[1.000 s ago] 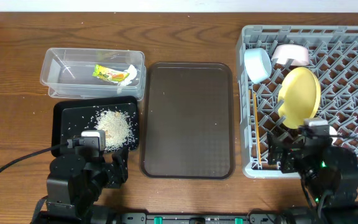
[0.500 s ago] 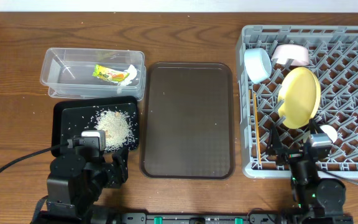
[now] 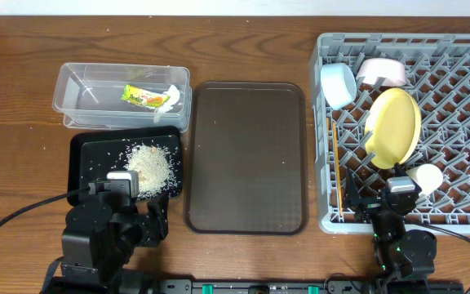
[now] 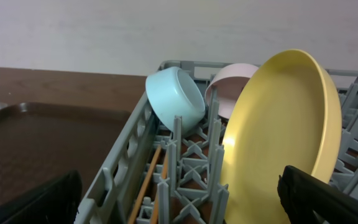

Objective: Sort waste into correct bins and load items into the dishwasher rack

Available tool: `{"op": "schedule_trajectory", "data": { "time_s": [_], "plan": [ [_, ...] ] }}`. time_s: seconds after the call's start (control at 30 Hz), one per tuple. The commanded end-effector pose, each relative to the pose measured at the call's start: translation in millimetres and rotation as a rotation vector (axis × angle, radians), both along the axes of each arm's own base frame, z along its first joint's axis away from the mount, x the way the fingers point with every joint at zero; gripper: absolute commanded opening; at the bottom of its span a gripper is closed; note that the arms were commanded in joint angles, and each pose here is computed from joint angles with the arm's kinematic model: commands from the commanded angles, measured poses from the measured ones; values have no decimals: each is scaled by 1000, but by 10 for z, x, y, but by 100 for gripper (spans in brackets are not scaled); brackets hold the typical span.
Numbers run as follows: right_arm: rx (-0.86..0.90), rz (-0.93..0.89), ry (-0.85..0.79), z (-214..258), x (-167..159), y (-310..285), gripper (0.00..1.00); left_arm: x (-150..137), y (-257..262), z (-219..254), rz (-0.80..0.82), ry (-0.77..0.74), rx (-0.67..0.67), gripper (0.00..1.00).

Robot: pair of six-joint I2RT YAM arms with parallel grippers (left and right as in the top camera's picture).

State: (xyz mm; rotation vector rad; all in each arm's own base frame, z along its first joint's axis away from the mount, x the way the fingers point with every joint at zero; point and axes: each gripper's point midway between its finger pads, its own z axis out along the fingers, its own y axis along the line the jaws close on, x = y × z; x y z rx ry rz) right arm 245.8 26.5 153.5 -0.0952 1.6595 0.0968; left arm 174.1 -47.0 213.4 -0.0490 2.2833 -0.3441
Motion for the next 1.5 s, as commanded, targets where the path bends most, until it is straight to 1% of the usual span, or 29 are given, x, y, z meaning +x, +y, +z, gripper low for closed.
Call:
{"op": "schedule_trajectory", "data": {
  "time_s": [0.0, 1.1, 1.2, 1.47],
  "plan": [
    [-20, -18, 3, -15, 3, -39, 99, -1, -8, -10, 1, 3, -7, 67],
    [-20, -19, 3, -15, 3, -40, 99, -1, -8, -10, 1, 3, -7, 67],
    [-16, -19, -43, 93, -4, -39, 99, -1, -8, -10, 1, 3, -7, 67],
    [-18, -19, -22, 41, -7, -40, 99, -1, -8, -10, 1, 3, -7, 67]
  ]
}}
